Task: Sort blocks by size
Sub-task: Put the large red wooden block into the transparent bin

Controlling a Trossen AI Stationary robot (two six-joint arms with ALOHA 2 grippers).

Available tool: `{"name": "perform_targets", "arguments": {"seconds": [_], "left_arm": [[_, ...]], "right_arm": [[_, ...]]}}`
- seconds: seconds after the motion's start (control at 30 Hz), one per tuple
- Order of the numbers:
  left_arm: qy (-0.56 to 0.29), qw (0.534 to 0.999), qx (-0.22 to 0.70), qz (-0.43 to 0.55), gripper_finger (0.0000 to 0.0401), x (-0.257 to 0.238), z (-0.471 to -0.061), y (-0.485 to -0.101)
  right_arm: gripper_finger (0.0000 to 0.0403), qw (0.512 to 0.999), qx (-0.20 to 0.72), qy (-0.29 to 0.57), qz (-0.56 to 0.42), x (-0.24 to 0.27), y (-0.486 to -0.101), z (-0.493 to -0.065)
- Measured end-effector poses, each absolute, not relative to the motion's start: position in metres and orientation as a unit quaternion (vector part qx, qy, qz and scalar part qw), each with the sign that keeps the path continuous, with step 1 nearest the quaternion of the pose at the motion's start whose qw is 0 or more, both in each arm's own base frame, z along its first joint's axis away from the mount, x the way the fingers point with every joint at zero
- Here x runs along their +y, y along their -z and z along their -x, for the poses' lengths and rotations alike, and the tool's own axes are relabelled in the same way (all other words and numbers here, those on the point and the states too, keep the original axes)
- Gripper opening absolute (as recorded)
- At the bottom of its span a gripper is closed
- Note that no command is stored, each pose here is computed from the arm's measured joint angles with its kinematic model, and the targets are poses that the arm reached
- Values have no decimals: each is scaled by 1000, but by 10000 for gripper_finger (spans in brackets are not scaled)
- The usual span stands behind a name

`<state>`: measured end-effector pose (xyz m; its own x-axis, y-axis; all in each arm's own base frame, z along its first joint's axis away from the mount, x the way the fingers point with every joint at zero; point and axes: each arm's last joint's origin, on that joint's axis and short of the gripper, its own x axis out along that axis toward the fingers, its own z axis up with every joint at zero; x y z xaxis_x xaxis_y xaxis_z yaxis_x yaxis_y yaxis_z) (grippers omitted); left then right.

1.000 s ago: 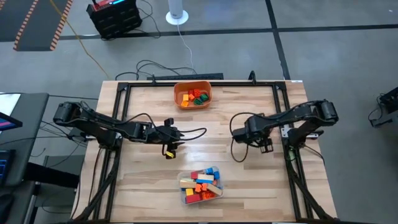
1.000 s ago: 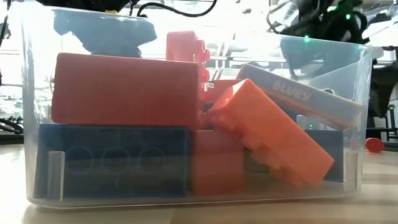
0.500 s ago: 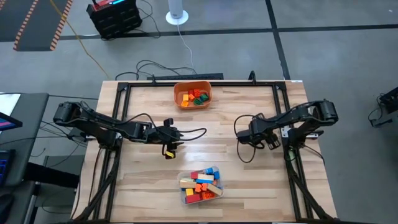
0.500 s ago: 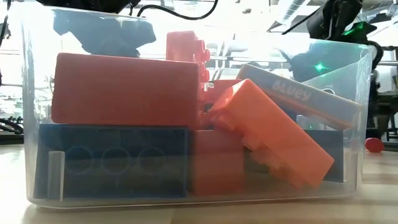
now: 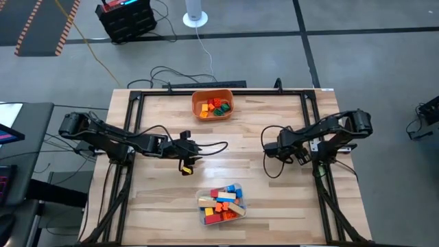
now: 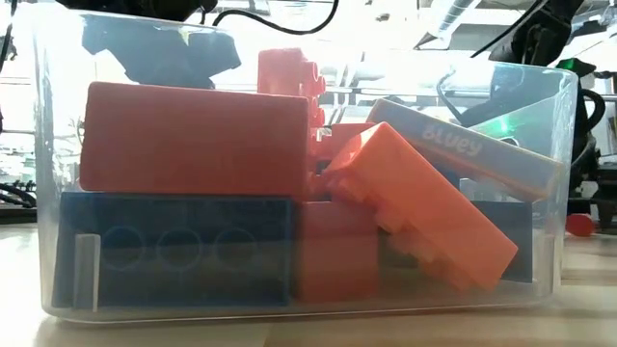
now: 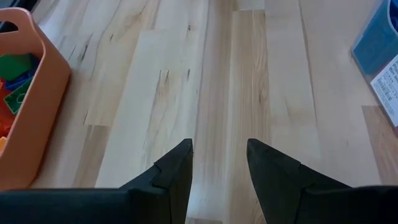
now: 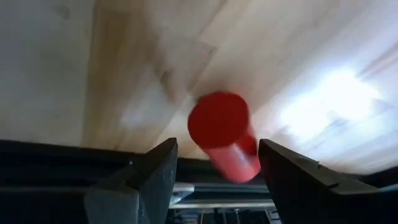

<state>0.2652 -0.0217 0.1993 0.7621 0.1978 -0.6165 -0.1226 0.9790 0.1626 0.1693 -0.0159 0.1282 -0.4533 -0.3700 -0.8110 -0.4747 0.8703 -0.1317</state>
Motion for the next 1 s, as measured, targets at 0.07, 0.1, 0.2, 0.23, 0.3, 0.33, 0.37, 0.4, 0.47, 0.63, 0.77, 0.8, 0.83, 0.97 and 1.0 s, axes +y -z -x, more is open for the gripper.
{"name": "perform_targets", "arguments": {"seconds": [0.07,0.1,0.2,0.23,0.3,0.33,0.37,0.4,0.47,0.63,0.77,0.8,0.83,0.97,1.0], "left_arm": [[-85,936,336,-57,146,-22,-265,-199],[-86,936,338,-57,146,-22,-265,-199],[-85,934,341,-59,146,-22,-264,-198],[-84,934,341,-62,146,-22,-264,-198],[-78,937,334,-68,146,-24,-262,-202],[-75,940,326,-69,145,-25,-261,-205],[-72,943,316,-69,144,-26,-260,-209],[-69,946,309,-69,143,-28,-258,-213],[-64,951,296,-68,139,-30,-254,-220],[-48,958,275,-68,135,-37,-247,-231],[-11,960,269,-72,135,-45,-242,-236],[-8,960,270,-74,135,-46,-240,-237],[-5,960,271,-75,135,-47,-238,-237],[-10,959,275,-72,134,-47,-232,-241],[-11,958,277,-70,134,-47,-231,-241]], "right_arm": [[259,465,847,-56,253,-16,-125,-168],[255,468,844,-52,257,-16,-124,-169],[228,484,834,-45,260,-17,-122,-172],[213,491,830,-43,260,-17,-121,-173],[179,506,824,-47,251,-16,-120,-176],[162,514,821,-50,243,-16,-119,-177],[150,518,820,-50,240,-17,-119,-178],[149,520,819,-49,239,-17,-119,-178],[149,524,817,-47,237,-16,-120,-180],[149,570,793,-11,214,-12,-136,-201],[149,612,763,16,207,-1,-164,-226],[149,629,749,22,207,4,-172,-234],[150,647,733,25,207,9,-182,-242],[152,725,657,21,205,36,-223,-270],[152,747,635,15,198,43,-233,-277]]}}
